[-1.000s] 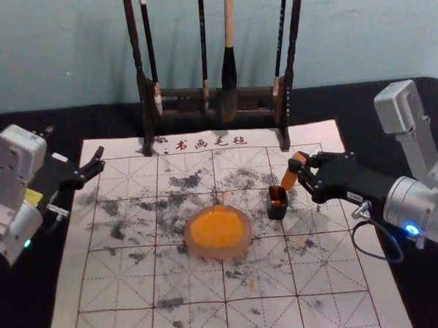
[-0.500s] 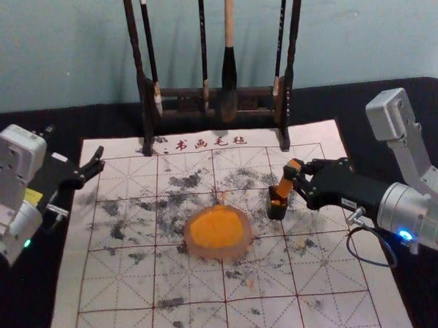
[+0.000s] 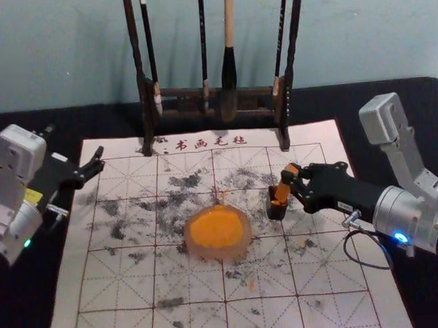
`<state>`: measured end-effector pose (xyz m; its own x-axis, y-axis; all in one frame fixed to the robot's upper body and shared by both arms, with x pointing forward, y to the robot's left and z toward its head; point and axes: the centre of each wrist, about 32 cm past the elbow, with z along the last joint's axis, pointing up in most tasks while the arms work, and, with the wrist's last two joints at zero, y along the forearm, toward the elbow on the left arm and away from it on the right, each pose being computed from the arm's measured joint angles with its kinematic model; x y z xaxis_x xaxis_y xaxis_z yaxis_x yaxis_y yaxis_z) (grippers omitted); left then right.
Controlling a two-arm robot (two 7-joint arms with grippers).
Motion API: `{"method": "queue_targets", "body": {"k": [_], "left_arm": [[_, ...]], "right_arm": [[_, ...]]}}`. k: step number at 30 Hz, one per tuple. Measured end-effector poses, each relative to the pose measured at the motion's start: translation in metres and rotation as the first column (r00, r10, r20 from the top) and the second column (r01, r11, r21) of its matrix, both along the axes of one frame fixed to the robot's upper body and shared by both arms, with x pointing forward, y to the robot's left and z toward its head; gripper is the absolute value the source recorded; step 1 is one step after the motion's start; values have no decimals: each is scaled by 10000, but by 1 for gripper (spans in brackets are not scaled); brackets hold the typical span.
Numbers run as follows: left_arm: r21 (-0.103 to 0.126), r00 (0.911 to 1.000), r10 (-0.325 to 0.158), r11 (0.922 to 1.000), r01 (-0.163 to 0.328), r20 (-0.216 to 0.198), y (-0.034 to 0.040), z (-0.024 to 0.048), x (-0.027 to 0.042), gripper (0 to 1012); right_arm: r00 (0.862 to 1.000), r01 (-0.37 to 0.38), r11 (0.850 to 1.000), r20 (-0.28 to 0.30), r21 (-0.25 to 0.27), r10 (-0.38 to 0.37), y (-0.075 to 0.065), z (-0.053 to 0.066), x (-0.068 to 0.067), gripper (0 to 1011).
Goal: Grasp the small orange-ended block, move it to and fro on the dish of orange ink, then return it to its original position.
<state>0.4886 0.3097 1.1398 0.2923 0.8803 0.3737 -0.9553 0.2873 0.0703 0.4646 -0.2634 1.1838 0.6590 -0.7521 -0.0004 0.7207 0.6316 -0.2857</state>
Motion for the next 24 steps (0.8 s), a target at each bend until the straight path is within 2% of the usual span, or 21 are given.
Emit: {"method": "queue_targets", "body": {"k": [24], "left_arm": [[0, 10000, 0, 10000, 0, 0, 0, 0, 0, 1001]], "right_arm": [[9998, 142, 9999, -162, -81, -143, 17, -56, 41, 124]]}}
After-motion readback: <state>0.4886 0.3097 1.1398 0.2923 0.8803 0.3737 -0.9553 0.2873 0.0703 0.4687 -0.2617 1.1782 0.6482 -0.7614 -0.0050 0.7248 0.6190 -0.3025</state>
